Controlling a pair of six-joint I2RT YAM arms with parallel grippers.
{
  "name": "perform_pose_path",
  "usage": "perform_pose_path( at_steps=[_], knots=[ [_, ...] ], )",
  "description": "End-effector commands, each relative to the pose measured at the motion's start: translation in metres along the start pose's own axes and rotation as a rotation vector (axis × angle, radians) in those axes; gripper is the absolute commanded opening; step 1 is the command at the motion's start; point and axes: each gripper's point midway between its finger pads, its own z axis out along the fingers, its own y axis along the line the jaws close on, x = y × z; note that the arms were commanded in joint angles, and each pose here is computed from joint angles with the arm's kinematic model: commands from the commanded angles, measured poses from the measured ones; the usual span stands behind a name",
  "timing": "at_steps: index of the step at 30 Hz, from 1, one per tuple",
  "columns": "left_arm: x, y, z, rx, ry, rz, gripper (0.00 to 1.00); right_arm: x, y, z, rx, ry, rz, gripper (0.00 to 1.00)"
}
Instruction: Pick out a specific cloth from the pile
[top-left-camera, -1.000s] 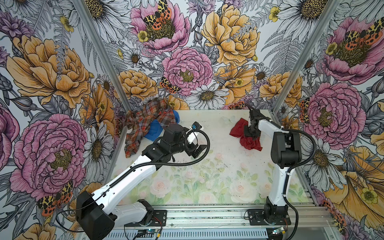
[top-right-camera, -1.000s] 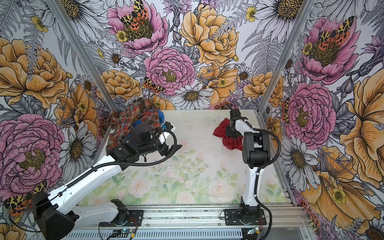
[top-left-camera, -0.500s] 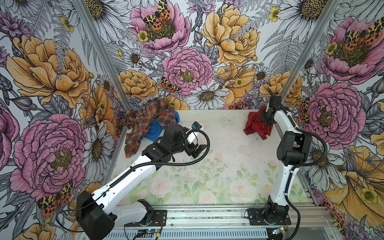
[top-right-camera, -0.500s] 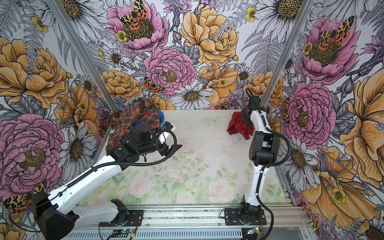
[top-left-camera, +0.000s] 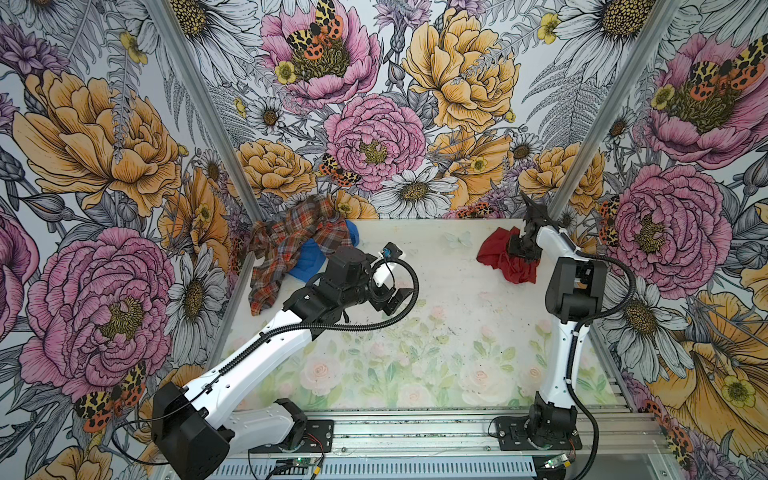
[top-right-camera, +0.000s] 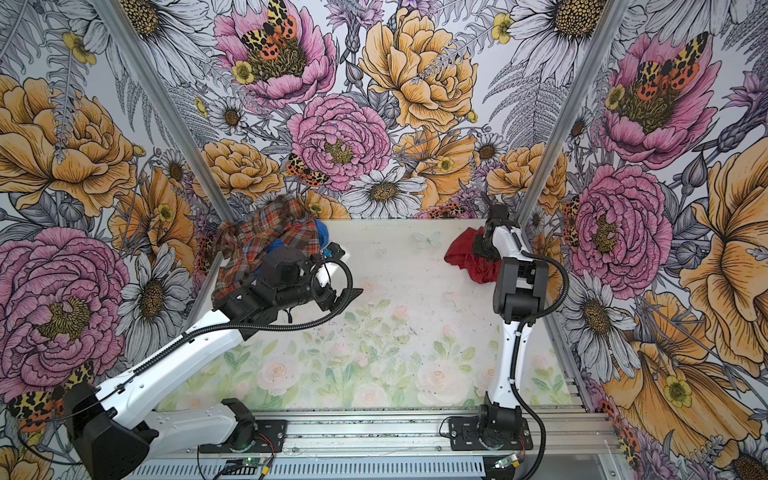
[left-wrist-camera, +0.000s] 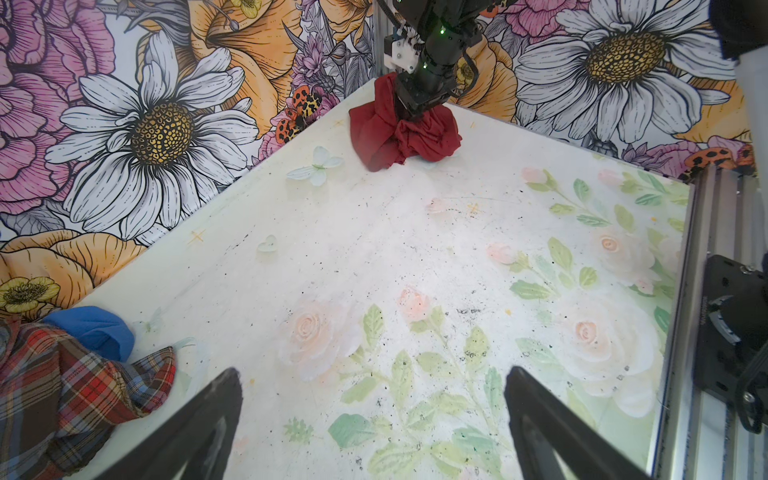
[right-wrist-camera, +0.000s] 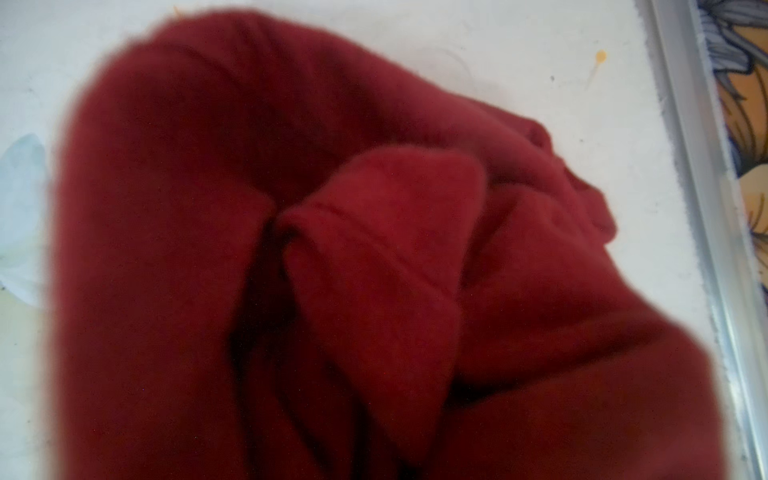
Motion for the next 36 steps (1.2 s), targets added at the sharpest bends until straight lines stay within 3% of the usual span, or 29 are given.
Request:
perform_pose_path(
  at_steps=[1, 8, 25, 31, 36],
  knots=[
    [-0.002, 0.005, -0.001, -0.021, -0.011, 0.011, 0.99, 0.009, 0.003, 0.001, -0.002, 0.025, -0.009, 0.63],
    [-0.003, 0.005, -0.002, -0.021, -0.015, 0.013, 0.99, -0.005, 0.005, -0.028, -0.002, -0.034, 0.014, 0.81],
    [-0.008, 0.004, -0.008, -0.019, -0.033, 0.015, 0.99, -0.022, 0.015, -0.124, -0.018, -0.196, 0.015, 0.89],
    [-0.005, 0.012, -0.007, -0.050, -0.025, 0.008, 0.99, -0.030, 0.054, -0.201, -0.060, -0.425, -0.055, 0.94],
    [-0.008, 0.023, -0.011, -0.094, -0.049, -0.009, 0.99, -0.013, 0.079, -0.260, -0.129, -0.625, -0.086, 0.97]
  ],
)
